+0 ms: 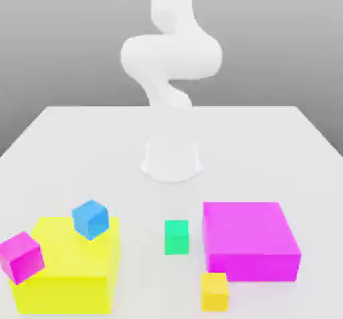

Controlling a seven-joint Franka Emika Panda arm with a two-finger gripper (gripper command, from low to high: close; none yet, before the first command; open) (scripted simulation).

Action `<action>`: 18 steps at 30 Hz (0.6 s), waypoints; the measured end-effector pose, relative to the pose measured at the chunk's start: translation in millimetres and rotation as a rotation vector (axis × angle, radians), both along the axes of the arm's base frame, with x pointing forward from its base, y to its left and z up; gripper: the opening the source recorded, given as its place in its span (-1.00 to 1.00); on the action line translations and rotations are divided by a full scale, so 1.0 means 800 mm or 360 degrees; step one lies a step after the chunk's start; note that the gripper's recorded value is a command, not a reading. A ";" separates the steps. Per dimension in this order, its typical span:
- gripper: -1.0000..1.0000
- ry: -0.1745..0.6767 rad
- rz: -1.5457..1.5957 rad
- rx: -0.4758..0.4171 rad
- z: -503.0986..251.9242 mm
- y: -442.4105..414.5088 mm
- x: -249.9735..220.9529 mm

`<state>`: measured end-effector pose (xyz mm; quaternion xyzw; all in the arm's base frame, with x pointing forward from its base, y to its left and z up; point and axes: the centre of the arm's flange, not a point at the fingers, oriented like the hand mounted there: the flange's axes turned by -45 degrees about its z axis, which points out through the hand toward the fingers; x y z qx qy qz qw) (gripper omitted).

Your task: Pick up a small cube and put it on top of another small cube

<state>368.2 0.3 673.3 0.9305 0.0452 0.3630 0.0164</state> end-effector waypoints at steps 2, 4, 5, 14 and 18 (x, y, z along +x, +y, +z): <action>0.00 0.0074 0.0114 -0.0097 -0.041 0.001 0.020; 0.00 0.0146 0.0228 -0.0185 -0.080 0.002 0.035; 0.00 0.0181 0.0286 -0.0227 -0.100 0.002 0.042; 0.00 0.0480 0.0846 -0.0549 -0.279 0.007 0.067; 0.00 0.0602 0.1117 -0.0660 -0.355 0.010 0.058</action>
